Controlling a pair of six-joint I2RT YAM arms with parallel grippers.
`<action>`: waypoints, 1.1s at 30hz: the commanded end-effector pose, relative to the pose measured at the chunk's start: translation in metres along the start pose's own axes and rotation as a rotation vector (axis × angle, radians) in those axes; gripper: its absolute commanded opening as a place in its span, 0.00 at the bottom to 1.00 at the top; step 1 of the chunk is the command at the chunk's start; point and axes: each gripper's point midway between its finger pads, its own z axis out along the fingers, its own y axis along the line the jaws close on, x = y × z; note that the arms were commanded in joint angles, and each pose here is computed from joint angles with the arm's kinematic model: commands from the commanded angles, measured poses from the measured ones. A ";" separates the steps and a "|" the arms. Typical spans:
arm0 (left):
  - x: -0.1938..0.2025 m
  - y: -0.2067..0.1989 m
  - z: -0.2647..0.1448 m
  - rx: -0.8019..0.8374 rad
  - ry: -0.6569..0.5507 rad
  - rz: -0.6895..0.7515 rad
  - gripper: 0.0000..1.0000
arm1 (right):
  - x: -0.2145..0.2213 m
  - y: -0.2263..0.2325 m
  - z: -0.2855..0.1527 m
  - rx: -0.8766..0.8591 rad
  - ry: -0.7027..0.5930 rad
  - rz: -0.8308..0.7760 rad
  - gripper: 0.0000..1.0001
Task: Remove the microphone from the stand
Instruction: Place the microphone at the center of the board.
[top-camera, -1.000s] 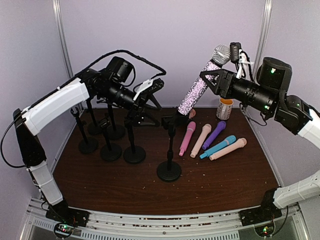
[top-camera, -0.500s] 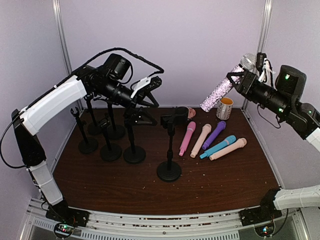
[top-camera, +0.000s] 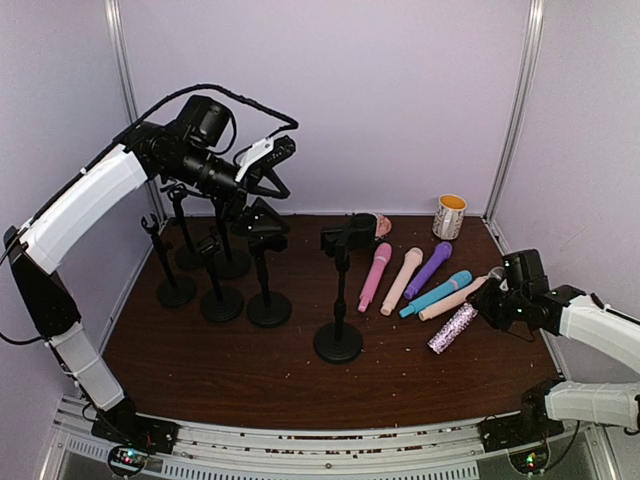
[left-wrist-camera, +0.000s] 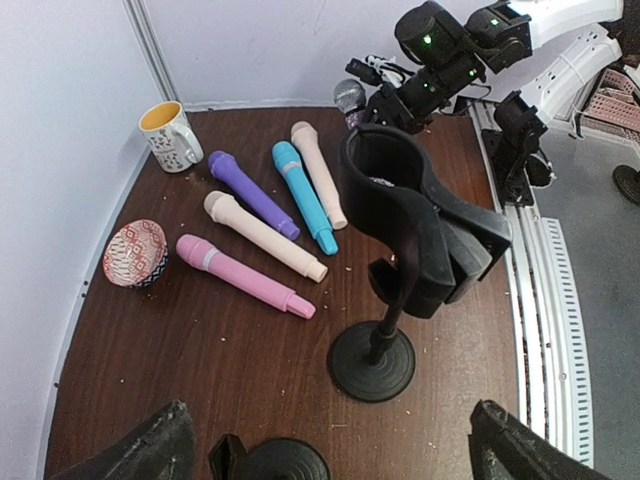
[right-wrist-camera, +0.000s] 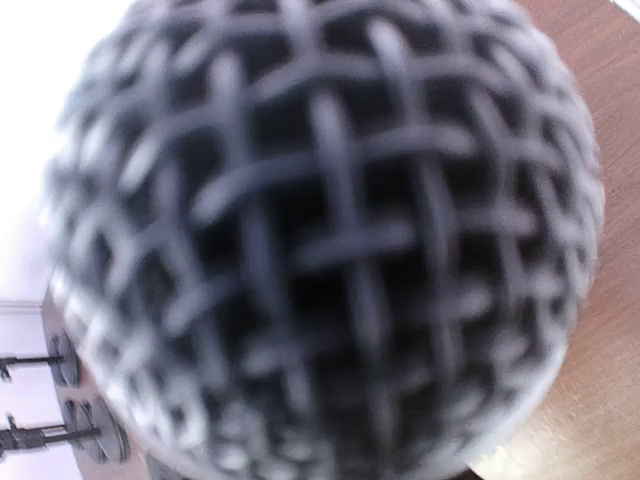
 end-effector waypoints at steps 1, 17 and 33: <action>-0.007 0.002 -0.014 -0.044 -0.009 -0.016 0.98 | -0.017 0.009 0.015 -0.070 -0.078 0.123 0.05; -0.002 0.002 -0.028 -0.085 0.009 -0.032 0.98 | 0.003 -0.026 0.071 0.028 -0.043 0.248 0.48; 0.002 0.004 -0.026 -0.094 0.023 -0.026 0.98 | -0.001 -0.002 0.064 -0.047 -0.049 0.157 0.76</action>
